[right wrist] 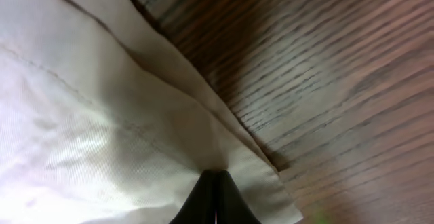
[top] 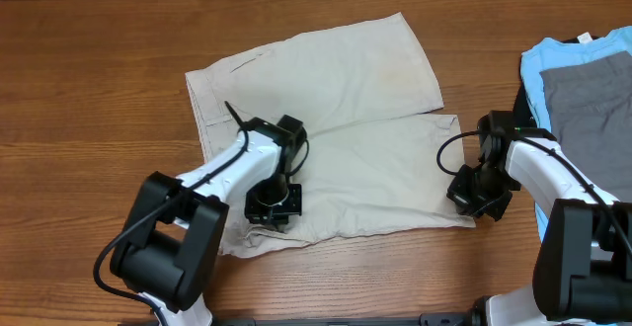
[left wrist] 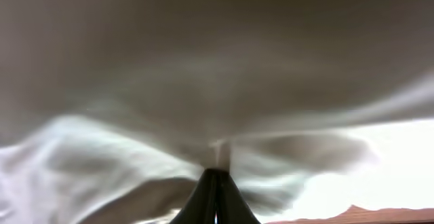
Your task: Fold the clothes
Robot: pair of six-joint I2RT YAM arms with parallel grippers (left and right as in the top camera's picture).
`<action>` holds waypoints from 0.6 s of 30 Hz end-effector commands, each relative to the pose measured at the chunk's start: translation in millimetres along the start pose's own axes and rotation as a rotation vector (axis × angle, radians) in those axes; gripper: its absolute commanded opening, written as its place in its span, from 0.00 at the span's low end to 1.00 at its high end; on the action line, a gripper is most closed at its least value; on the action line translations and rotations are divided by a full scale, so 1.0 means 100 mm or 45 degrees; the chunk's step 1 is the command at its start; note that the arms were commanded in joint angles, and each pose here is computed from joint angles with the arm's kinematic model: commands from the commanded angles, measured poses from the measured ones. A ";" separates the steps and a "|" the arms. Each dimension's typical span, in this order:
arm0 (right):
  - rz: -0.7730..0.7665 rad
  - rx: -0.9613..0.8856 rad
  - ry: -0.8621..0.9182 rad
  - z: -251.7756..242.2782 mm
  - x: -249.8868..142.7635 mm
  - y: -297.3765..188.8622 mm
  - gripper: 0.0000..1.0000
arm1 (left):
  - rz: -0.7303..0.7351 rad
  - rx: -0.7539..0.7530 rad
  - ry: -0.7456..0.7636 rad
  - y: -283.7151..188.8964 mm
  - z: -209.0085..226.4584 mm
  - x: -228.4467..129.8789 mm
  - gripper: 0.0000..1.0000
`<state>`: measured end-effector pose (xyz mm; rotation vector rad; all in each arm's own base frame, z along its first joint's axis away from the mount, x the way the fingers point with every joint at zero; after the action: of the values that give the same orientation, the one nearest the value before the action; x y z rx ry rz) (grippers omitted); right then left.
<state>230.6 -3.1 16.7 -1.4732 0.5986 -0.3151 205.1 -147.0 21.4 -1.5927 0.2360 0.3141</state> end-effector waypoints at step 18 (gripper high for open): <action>0.164 0.377 -0.277 0.49 -0.21 -0.35 0.04 | -0.223 -0.037 0.075 -0.68 -0.33 -0.08 0.04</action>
<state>251.1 41.1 56.1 -1.1910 0.4562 -0.1513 214.0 -176.2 67.5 -1.6244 0.2205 0.1841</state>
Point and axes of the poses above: each gripper's point midway between its finger pads, its own y axis out along the fingers, its own z axis along the line the jaws close on, x = y × z, the point moved 1 cm from there along -y, back along the fingers, and after that the axes turned 2 degrees about -y, right-handed, at the moved point
